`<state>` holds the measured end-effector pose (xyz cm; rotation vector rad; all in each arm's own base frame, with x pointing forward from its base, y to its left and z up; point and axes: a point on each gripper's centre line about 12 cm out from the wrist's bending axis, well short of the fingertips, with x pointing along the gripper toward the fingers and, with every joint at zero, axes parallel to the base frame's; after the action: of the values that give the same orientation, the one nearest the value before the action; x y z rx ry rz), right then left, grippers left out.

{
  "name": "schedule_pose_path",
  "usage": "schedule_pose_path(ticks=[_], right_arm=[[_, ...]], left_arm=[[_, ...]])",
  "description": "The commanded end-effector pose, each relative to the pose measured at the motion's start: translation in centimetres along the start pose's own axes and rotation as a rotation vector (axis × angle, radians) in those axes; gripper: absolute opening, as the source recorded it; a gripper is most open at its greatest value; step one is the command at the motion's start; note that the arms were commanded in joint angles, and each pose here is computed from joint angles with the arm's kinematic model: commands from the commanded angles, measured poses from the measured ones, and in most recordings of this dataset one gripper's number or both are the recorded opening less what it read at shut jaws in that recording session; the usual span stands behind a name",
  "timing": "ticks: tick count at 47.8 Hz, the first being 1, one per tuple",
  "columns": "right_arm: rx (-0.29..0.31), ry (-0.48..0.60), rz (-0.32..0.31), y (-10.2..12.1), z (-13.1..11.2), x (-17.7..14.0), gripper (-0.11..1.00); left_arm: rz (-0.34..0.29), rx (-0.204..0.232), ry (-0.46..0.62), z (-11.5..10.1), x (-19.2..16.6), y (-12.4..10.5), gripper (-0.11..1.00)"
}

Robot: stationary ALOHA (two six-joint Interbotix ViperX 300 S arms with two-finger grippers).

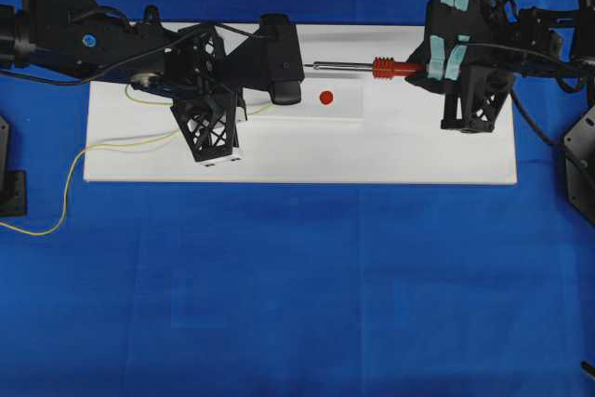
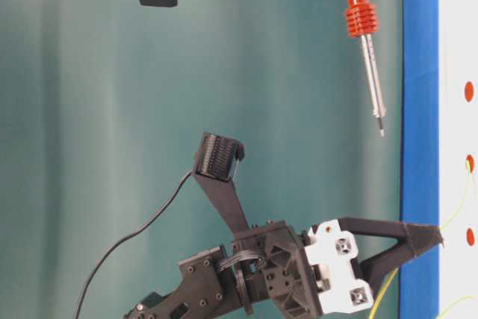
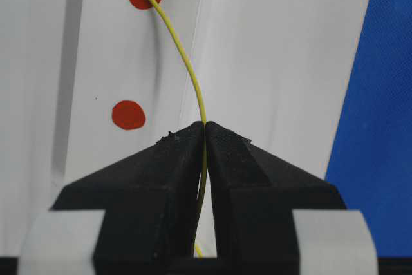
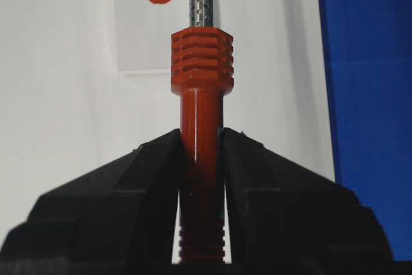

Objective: Touch the tip of the soldering iron to the tip of the solder at the mark.

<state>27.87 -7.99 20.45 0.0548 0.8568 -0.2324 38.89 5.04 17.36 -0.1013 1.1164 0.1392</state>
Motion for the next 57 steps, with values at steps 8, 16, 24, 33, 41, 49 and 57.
schedule_pose_path(ticks=[8,16,24,33,41,49,57], right_arm=[[-0.003,0.001,0.012,0.4,0.7,0.8,0.06],[-0.013,0.014,0.022,0.9,0.9,2.3,0.06],[-0.028,0.006,0.034,1.5,1.1,3.4,0.06],[-0.032,0.013,0.037,1.7,0.8,4.7,0.06],[-0.028,0.021,0.034,1.6,0.5,5.6,0.06],[-0.024,0.033,0.031,1.4,0.2,6.2,0.06],[-0.024,0.039,0.031,1.4,0.1,6.3,0.06]], left_arm=[[0.001,0.000,-0.025,0.9,-0.9,0.0,0.02],[0.001,0.001,-0.014,0.7,-0.9,0.0,0.02],[0.001,0.000,-0.011,0.7,-0.9,0.1,0.02],[0.001,0.001,-0.011,0.7,-0.9,0.1,0.02],[0.001,0.006,-0.014,0.8,-0.9,0.0,0.02],[0.001,0.006,-0.012,0.7,-0.9,0.0,0.02],[0.001,0.006,-0.011,0.7,-0.9,0.0,0.02]])
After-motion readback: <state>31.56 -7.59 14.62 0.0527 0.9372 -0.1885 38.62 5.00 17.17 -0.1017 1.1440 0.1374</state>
